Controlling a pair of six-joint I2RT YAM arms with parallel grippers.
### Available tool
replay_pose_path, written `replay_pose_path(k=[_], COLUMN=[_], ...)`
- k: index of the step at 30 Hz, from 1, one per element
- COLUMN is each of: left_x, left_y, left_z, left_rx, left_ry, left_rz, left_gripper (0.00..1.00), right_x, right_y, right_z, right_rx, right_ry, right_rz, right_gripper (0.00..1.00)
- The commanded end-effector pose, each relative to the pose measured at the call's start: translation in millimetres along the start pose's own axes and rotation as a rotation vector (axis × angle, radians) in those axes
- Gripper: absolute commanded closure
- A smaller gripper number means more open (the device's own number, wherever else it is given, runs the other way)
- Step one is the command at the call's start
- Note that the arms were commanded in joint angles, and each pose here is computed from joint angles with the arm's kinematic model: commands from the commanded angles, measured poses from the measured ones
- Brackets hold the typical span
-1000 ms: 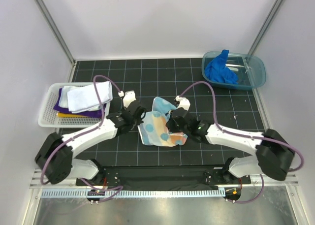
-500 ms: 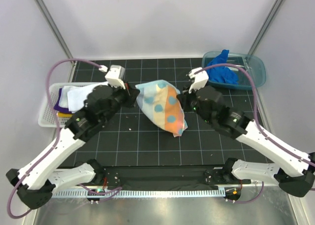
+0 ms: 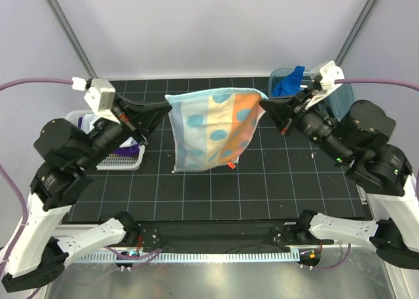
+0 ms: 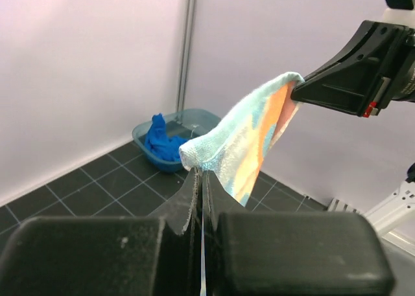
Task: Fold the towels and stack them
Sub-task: Flatten out the crumpled towel, then fold the towel
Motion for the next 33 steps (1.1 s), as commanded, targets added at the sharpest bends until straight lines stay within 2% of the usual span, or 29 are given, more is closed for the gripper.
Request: replay_pose_path(k=[1,5,6,10,11,12,14,16,17,18,19,21,23,25,26,28,30,33], left_x=[16.6,9.1,5.8,-23.9,-39.0,-48.0,-83.8,-102.5,-126.9,-138.0,-171.2,-183.5,-226.6,-232.1,-255.9,-250.6,-262.6,-263.0], left_y=[-8.9,3.2,13.8,43.2,51.3,59.0,93.7,121.6,150.1,164.8,185.3,214.1,249.4,270.3,283.4,302.3,313.1,315.0], left_z=[10.4,6.1,3.6,-19.2,-27.5,-34.4,-56.9,-74.0,-85.1,-94.4,-111.0,-127.6,-146.0,-163.0,-167.9,-175.5,-178.5,-179.1], left_rx=[-0.06,0.079,0.193,0.432,0.472,0.505,0.58,0.563,0.63,0.636,0.633,0.648,0.633,0.614,0.604,0.584,0.555,0.549], left_ry=[-0.051,-0.06,-0.07,-0.033,0.0,0.015,0.062,0.031,0.063,0.042,0.117,0.085,0.158,0.144,0.19,0.156,0.176,0.178], left_rz=[-0.002,0.045,0.054,0.046,0.041,0.041,0.096,0.152,0.176,0.179,0.196,0.194,0.223,0.219,0.24,0.256,0.281,0.263], left_gripper=[1.0,1.0,1.0,1.0,1.0,1.0,1.0,1.0,1.0,1.0,1.0,1.0,1.0,1.0,1.0,1.0,1.0,1.0], right_x=[10.6,-2.6,-15.9,-52.7,-58.2,-73.0,-83.9,-115.4,-125.1,-136.1,-161.4,-176.2,-213.2,-218.0,-237.0,-235.4,-244.8,-254.5], right_y=[4.2,2.2,0.0,-14.2,-17.8,-47.8,-70.3,-103.2,-113.5,-119.8,-147.7,-170.5,-202.2,-220.7,-229.1,-236.2,-241.9,-243.4], right_z=[13.8,-2.1,-12.3,-65.6,-78.6,-102.8,-126.7,-158.4,-173.4,-184.9,-205.2,-224.3,-247.7,-263.5,-271.5,-281.1,-286.0,-285.7], right_rx=[0.072,0.012,-0.03,-0.195,-0.177,-0.244,-0.224,-0.284,-0.281,-0.242,-0.273,-0.286,-0.325,-0.337,-0.346,-0.352,-0.354,-0.344], right_ry=[-0.011,0.021,0.054,0.142,0.16,0.213,0.214,0.286,0.283,0.3,0.329,0.335,0.385,0.374,0.405,0.39,0.405,0.421], right_rz=[-0.013,-0.018,-0.002,0.079,0.057,0.026,-0.041,-0.057,-0.066,-0.098,-0.128,-0.162,-0.183,-0.191,-0.198,-0.178,-0.179,-0.187], right_gripper=[0.99,0.99,0.99,0.99,0.99,0.99,0.99,0.99,0.99,0.99,0.99,0.99,0.99,0.99,0.99,0.99,0.99,0.99])
Point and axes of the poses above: each gripper's point midway between its finger pads, its own z axis back along the fingers, its own y axis along the line the jaws close on, x = y × z, the point moved 9 cm from there along z, back along the fingers
